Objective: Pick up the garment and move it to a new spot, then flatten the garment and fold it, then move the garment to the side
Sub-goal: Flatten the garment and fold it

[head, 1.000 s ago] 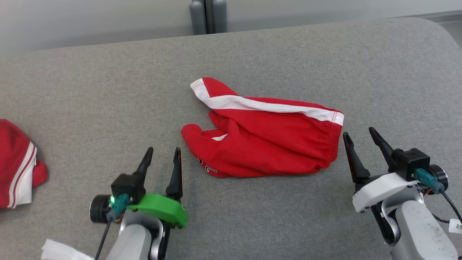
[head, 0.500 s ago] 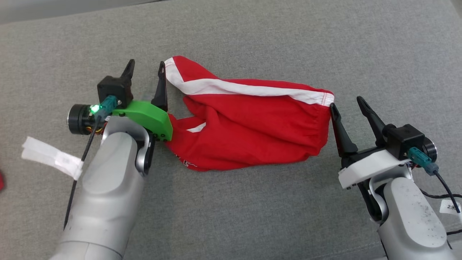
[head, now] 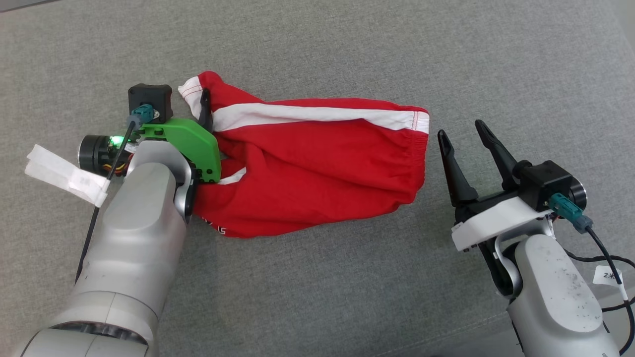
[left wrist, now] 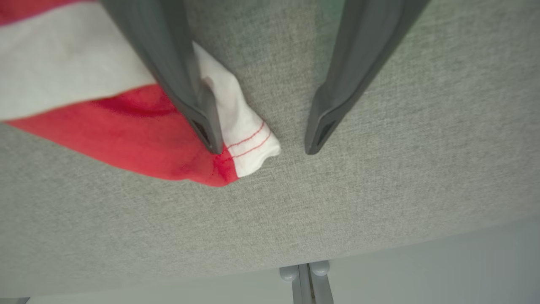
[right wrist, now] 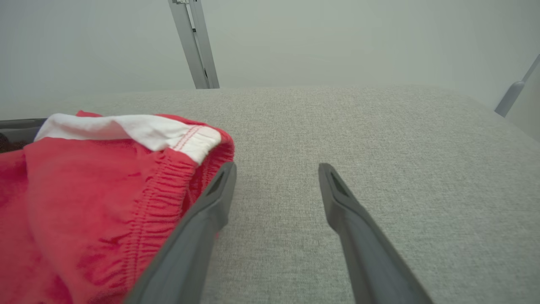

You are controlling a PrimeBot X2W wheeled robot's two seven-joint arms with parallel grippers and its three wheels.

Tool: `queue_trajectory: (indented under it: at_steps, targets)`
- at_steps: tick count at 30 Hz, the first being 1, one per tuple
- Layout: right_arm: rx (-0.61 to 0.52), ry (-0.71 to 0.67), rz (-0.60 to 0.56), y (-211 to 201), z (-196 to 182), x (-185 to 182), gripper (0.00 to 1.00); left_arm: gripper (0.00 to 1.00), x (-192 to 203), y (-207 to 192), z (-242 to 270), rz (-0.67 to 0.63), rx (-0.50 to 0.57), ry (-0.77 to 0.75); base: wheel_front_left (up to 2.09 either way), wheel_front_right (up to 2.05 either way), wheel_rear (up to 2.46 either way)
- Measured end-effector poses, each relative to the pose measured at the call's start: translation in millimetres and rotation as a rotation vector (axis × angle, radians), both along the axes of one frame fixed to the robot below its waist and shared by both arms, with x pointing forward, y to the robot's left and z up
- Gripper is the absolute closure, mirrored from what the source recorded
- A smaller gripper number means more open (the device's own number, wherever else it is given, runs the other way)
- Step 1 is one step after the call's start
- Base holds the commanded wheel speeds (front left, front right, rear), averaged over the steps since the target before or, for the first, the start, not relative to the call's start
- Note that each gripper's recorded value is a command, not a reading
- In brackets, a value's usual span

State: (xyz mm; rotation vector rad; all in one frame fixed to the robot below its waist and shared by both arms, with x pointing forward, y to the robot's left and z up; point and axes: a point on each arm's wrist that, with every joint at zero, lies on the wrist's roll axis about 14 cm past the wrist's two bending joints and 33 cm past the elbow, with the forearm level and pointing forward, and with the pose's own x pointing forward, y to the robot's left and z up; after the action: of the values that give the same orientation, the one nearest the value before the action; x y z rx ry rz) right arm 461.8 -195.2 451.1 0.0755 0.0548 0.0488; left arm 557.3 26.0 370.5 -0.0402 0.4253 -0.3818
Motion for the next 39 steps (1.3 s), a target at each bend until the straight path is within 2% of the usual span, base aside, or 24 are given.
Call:
queue_trajectory:
  at_steps: [1,2,3,9,17,24,33,34,35,36,39]
  targets:
    - [0.000,0.001,-0.003,-1,0,0,0.00,0.05,0,0,-2,0.000,0.006,0.007,0.00,0.00,0.00]
    - [0.000,0.002,-0.004,-1,0,-1,0.00,0.95,0,-1,-3,-0.004,0.010,0.009,0.00,0.00,0.00]
    - [0.000,0.001,-0.005,-1,0,-1,0.00,1.00,-1,-1,-4,-0.009,0.011,0.012,0.00,0.00,0.00]
    - [-0.001,-0.009,-0.002,0,4,0,0.00,1.00,1,3,9,0.010,-0.014,-0.025,0.00,0.00,0.00]
    - [0.011,-0.010,0.014,8,9,-13,0.00,1.00,3,20,73,0.112,-0.136,-0.193,0.00,0.00,0.00]
    - [0.032,-0.012,0.040,21,15,-35,0.00,1.00,-43,55,90,0.219,-0.173,-0.238,0.00,0.00,0.00]
    - [0.054,-0.042,0.081,40,29,-61,0.00,1.00,-132,107,58,0.413,-0.188,-0.139,0.00,0.00,0.00]
    - [0.055,-0.047,0.088,43,31,-64,0.00,0.82,-141,111,54,0.437,-0.193,-0.124,0.00,0.00,0.00]
    - [0.056,-0.051,0.094,45,32,-66,0.00,0.17,-150,116,50,0.462,-0.195,-0.113,0.00,0.00,0.00]
    - [0.057,-0.056,0.100,47,34,-67,0.00,0.00,-155,120,49,0.476,-0.191,-0.111,0.00,0.00,0.00]
    - [0.058,-0.071,0.117,53,39,-69,0.00,0.00,-167,135,52,0.534,-0.185,-0.129,0.00,0.00,0.00]
